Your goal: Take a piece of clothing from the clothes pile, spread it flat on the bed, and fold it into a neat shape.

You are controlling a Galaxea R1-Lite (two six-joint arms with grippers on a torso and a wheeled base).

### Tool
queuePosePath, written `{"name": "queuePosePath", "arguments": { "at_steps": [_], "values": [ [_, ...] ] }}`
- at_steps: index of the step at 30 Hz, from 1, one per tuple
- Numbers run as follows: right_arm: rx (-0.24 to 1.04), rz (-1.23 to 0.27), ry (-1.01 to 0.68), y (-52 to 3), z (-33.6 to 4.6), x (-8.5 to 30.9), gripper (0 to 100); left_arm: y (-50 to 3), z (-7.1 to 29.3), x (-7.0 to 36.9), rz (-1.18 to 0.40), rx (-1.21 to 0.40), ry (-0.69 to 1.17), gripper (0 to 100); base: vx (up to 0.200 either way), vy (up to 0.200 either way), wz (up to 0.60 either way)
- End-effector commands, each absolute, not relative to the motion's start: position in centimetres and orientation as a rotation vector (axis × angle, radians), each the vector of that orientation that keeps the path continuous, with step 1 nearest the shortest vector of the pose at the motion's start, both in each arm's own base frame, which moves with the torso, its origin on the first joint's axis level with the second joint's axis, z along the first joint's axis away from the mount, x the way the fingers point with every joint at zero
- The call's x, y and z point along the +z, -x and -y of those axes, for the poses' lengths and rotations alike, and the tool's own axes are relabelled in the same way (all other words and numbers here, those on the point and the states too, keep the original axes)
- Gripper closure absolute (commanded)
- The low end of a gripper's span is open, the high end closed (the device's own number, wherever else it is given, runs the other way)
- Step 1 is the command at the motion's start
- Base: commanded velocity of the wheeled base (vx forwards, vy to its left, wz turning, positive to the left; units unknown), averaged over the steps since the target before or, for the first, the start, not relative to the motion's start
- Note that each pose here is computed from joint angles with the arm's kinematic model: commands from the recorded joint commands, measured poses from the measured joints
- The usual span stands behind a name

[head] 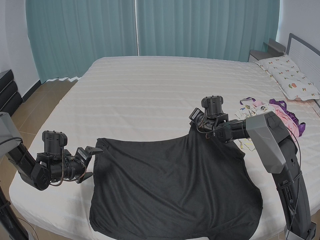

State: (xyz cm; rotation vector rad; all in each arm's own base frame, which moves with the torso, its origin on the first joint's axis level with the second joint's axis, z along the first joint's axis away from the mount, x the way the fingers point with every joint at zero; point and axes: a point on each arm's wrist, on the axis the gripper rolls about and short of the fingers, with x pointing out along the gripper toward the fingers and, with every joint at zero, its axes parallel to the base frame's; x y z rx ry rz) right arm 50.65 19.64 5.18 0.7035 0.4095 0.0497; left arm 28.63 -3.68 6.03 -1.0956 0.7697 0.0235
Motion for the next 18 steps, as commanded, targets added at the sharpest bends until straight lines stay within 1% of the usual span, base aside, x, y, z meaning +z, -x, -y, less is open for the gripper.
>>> {"name": "queuePosePath", "arguments": {
  "at_steps": [1,4,5,8,11,15,18],
  "values": [
    [0.044,-0.427,-0.691,-50.6,-19.7,4.4,100,-28.7,3.7,5.8,-0.776,0.027,1.096,0,0.000,0.000,0.00],
    [0.045,-0.439,-0.648,-50.4,-19.6,3.7,100,-28.8,3.7,5.6,-0.781,0.031,1.095,0,0.000,0.000,0.00],
    [0.045,-0.439,-0.648,-50.4,-19.6,3.7,0,-28.8,3.7,5.6,-0.781,0.031,1.095,0,0.000,0.000,0.00],
    [0.052,-0.434,-0.629,-50.2,-19.5,3.8,0,-28.7,3.7,5.6,-0.784,0.033,1.095,0,0.000,0.000,0.00],
    [0.064,-0.399,-0.642,-50.1,-18.9,5.3,0,-28.7,3.7,5.6,-0.784,0.033,1.095,0,0.000,0.000,0.00],
    [0.050,-0.382,-0.652,-50.1,-17.4,6.8,0,-28.7,3.7,5.5,-0.786,0.034,1.095,0,0.000,0.000,0.00],
    [0.019,-0.372,-0.660,-50.7,-15.3,7.3,0,-28.7,3.7,5.5,-0.786,0.034,1.095,0,0.000,0.000,0.00]
  ]
}}
